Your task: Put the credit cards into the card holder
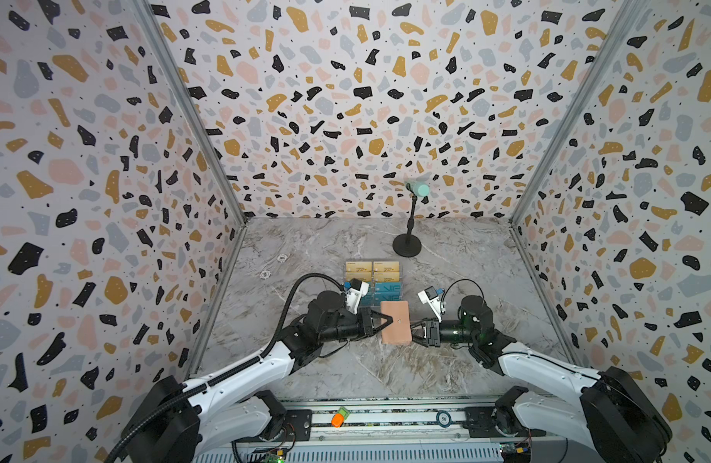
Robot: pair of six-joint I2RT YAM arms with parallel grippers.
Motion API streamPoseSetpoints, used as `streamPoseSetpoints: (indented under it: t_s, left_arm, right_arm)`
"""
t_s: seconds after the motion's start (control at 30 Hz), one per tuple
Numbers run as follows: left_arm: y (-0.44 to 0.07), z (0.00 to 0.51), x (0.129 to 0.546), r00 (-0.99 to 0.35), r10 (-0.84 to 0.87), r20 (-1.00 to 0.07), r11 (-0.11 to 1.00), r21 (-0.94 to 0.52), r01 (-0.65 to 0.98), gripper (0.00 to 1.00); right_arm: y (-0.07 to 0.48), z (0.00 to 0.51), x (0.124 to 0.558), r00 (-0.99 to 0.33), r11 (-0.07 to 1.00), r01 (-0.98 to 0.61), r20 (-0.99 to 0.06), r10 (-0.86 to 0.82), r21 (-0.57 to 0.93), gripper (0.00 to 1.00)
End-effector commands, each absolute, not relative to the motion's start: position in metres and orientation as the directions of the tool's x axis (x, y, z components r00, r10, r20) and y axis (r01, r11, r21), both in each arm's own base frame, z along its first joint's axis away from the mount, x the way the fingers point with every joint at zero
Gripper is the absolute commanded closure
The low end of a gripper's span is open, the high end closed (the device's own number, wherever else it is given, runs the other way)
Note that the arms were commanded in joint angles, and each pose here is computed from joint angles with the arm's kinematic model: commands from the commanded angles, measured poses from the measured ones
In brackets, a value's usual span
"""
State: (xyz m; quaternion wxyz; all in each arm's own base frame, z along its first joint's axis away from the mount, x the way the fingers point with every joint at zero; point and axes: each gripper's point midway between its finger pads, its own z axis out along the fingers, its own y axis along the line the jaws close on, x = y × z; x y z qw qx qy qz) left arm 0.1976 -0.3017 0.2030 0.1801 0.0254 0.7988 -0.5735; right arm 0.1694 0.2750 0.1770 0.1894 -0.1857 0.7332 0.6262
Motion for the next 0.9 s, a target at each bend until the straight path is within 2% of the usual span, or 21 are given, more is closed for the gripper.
streamPoseSetpoints:
  t_s: [0.0,0.07,0.27,0.33,0.4,0.53,0.63,0.73,0.87]
  left_arm:
    - [-0.303,0.218,0.198,-0.923,-0.182,-0.340,0.282,-0.917,0.282,1.00]
    - [-0.303,0.218,0.199,-0.923,-0.186,-0.338,0.280,-0.918,0.280,1.00]
    - [-0.303,0.218,0.200,-0.923,-0.185,-0.338,0.281,-0.918,0.280,1.00]
    - [-0.302,0.217,0.201,-0.924,-0.185,-0.336,0.292,-0.916,0.275,0.92]
    - [-0.299,0.217,0.203,-0.921,-0.188,-0.340,0.317,-0.909,0.271,0.78]
    - [-0.281,0.221,0.218,-0.893,-0.229,-0.387,0.455,-0.854,0.253,0.56]
    - [-0.267,0.228,0.230,-0.868,-0.249,-0.429,0.570,-0.790,0.226,0.48]
    - [-0.246,0.230,0.243,-0.852,-0.254,-0.457,0.717,-0.681,0.152,0.47]
    - [-0.240,0.244,0.249,-0.841,-0.178,-0.512,0.841,-0.523,0.140,0.49]
  right_arm:
    - [0.275,0.207,0.161,-0.823,0.036,-0.568,-0.568,-0.025,0.822,0.64]
    - [0.275,0.208,0.160,-0.822,0.033,-0.570,-0.569,-0.025,0.821,0.73]
    - [0.274,0.210,0.160,-0.818,0.029,-0.576,-0.575,-0.020,0.817,0.90]
    - [0.273,0.207,0.161,-0.821,0.036,-0.571,-0.571,-0.015,0.820,0.94]
    - [0.271,0.205,0.163,-0.823,0.044,-0.567,-0.568,-0.008,0.822,0.96]
    - [0.269,0.201,0.166,-0.824,0.059,-0.565,-0.567,0.005,0.823,0.97]
    - [0.270,0.200,0.168,-0.823,0.062,-0.567,-0.568,0.005,0.822,0.99]
    - [0.273,0.199,0.171,-0.823,0.054,-0.567,-0.567,-0.003,0.822,1.00]
    - [0.276,0.196,0.177,-0.824,0.061,-0.566,-0.567,-0.006,0.822,1.00]
